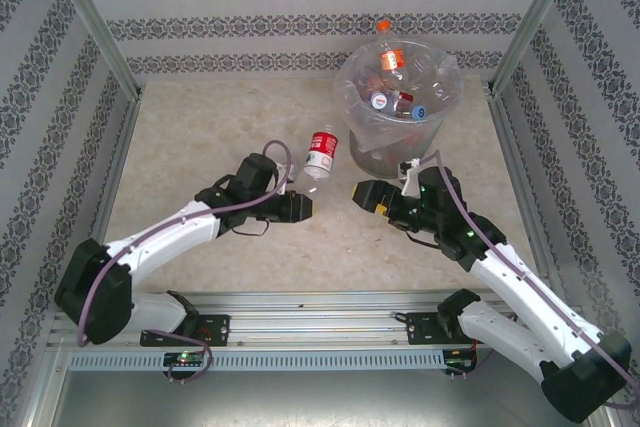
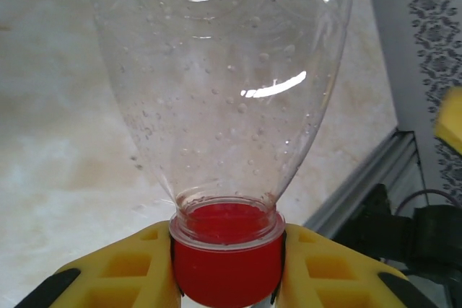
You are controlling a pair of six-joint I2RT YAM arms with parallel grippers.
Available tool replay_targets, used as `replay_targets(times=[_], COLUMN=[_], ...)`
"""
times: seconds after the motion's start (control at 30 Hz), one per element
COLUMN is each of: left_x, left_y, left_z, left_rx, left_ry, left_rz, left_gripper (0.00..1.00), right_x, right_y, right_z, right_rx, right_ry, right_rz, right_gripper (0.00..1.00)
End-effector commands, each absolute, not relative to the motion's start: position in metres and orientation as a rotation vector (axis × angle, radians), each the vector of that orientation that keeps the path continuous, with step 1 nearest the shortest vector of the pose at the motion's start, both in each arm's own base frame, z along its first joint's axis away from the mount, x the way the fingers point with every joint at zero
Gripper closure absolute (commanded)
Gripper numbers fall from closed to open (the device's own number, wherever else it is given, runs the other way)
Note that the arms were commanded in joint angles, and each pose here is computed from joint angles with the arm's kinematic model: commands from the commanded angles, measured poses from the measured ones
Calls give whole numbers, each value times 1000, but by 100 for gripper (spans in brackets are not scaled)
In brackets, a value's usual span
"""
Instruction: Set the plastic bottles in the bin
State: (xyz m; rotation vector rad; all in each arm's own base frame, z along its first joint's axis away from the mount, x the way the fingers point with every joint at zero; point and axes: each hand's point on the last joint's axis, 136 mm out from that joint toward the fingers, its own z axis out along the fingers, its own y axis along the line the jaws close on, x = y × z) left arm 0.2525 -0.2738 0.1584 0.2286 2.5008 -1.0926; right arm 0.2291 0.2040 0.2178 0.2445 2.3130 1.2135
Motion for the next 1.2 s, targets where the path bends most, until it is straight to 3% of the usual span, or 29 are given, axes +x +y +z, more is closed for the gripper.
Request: replay_targets(times=[0.0, 0.4, 0.7, 1.0, 1.07, 1.17], left_x=[249, 204, 194, 194, 193, 192], left_y=[-287, -316, -321, -322, -322, -321], left_z=[191, 199, 208, 211, 213, 219], left_rx=[181, 261, 293, 310, 314, 318], left_ry=[2371, 2372, 2350, 2342, 2332, 2308], left_rz=[-1172, -1260, -1291, -1274, -1281, -1294], left_gripper=[71, 71, 70, 66, 59, 30], right_x=[242, 250, 250, 247, 245, 240], right_y=[215, 258, 264, 256, 254, 252], right_z=[227, 224, 231, 241, 244, 248], right_rx=[268, 152, 133, 125, 121, 89], right_ry=[2245, 2305, 2298, 2285, 2283, 2287], right_rz=[1245, 1272, 1288, 1263, 1256, 1248], right_gripper=[2, 3, 30, 47, 47, 48])
